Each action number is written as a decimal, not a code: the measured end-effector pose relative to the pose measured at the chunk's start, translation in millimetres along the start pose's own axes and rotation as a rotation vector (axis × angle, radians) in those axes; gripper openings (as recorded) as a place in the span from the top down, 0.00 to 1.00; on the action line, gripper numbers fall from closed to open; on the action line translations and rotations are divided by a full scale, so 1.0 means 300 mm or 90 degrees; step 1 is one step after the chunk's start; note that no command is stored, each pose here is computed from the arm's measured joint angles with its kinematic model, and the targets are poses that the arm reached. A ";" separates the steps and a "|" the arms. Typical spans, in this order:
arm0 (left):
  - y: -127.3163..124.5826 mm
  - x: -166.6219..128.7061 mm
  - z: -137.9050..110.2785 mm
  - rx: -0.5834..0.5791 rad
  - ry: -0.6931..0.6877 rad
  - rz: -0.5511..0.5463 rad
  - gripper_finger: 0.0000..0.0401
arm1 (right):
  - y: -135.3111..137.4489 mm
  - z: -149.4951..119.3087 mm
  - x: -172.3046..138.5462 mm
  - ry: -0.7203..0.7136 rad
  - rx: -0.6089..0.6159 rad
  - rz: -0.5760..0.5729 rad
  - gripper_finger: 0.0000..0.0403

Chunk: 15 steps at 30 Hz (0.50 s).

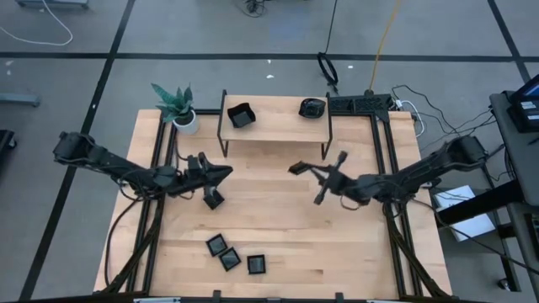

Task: Pick & Place Mini shaped plates
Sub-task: Put the black square plate on the shelf

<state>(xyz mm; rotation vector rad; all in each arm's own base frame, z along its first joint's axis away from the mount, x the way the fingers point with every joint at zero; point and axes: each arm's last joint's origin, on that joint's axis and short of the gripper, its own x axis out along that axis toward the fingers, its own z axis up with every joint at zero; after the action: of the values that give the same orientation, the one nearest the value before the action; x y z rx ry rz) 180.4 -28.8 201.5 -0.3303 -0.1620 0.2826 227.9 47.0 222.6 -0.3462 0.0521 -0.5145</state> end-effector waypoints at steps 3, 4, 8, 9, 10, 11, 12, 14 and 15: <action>0.000 0.045 0.011 -0.018 0.000 0.013 0.88 | -0.032 -0.036 -0.015 -0.073 0.026 -0.055 1.00; -0.009 0.069 0.019 -0.017 -0.001 0.009 0.87 | -0.041 -0.045 -0.017 -0.089 0.029 -0.070 1.00; -0.072 0.204 0.043 0.048 0.003 0.000 0.77 | -0.063 -0.062 -0.012 -0.138 0.003 -0.096 1.00; -0.093 0.241 0.050 0.075 0.000 -0.005 0.72 | -0.065 -0.061 -0.008 -0.154 -0.008 -0.087 1.00; -0.115 0.279 0.058 0.101 -0.005 -0.008 0.68 | -0.063 -0.060 -0.003 -0.166 -0.019 -0.077 1.00; -0.136 0.317 0.065 0.125 -0.011 -0.009 0.63 | -0.060 -0.059 0.002 -0.176 -0.032 -0.066 1.00; -0.155 0.352 0.068 0.149 -0.015 -0.011 0.59 | -0.057 -0.060 0.006 -0.182 -0.043 -0.060 1.00; -0.189 0.418 0.067 0.197 -0.020 -0.011 0.51 | -0.055 -0.062 0.015 -0.187 -0.069 -0.055 1.00; -0.202 0.447 0.061 0.221 -0.020 -0.010 0.48 | -0.054 -0.064 0.016 -0.186 -0.076 -0.056 1.00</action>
<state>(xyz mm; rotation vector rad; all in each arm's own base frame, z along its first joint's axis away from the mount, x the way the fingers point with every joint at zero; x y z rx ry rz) 318.7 -38.4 254.0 0.0196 -0.1432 0.2943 221.8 25.5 210.2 -0.5387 -0.2161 -0.5439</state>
